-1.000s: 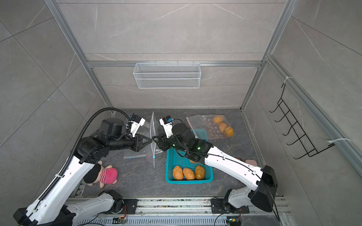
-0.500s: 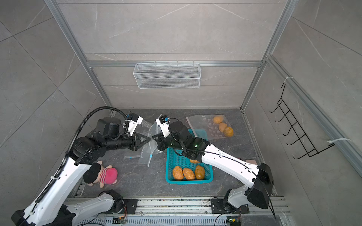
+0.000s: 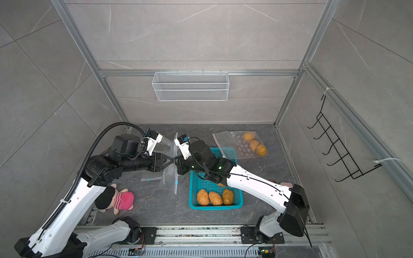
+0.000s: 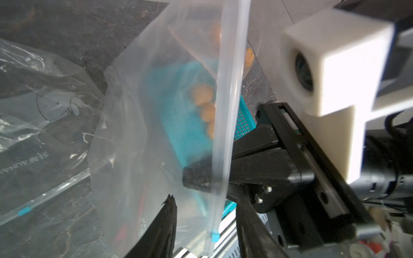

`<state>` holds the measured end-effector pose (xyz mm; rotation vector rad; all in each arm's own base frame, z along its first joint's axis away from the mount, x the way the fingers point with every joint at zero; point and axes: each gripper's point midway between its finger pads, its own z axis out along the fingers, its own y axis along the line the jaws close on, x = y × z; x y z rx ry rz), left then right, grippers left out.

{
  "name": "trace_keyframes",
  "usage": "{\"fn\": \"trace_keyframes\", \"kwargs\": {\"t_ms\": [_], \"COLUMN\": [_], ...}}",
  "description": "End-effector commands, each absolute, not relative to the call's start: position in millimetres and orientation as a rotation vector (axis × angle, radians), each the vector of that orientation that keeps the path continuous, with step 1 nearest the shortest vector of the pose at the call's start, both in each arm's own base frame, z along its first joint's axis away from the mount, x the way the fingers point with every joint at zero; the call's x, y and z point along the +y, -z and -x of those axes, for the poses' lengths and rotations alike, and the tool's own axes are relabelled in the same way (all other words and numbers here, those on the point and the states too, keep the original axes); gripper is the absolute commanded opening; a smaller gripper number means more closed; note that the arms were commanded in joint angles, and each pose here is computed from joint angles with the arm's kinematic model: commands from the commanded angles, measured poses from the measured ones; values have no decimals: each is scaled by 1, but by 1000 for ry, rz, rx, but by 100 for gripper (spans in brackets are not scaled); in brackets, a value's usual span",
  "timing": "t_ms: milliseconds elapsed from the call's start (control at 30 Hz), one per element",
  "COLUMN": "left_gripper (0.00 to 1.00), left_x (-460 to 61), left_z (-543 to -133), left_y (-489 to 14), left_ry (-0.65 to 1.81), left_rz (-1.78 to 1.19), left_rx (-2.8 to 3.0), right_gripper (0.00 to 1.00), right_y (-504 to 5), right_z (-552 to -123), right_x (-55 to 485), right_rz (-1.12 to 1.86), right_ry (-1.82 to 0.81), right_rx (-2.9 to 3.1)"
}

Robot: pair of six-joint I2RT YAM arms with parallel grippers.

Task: Put the potatoes into a zipper bag and zip it
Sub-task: Open the zipper food storage bag.

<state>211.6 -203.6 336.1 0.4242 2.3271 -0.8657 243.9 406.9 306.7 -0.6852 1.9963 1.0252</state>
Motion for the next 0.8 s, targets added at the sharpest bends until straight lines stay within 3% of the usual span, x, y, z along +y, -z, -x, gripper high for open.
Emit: {"fn": "trace_keyframes", "kwargs": {"t_ms": [0, 333, 767], "left_gripper": [51, 53, 51], "left_x": [-214, -201, -224], "left_z": [-211, -230, -232], "left_y": [-346, -325, -317], "left_ry": [918, 697, 802], "left_rz": [-448, -368, -415], "left_rx": [2270, 2323, 2338], "right_gripper": [0, 0, 0], "right_y": [-312, -308, -305], "right_z": [-247, -251, -252], "right_x": [412, 414, 415], "right_rz": [661, 632, 627], "right_ry": [-1036, -1033, -1029], "right_rx": [1983, 2006, 2015]}}
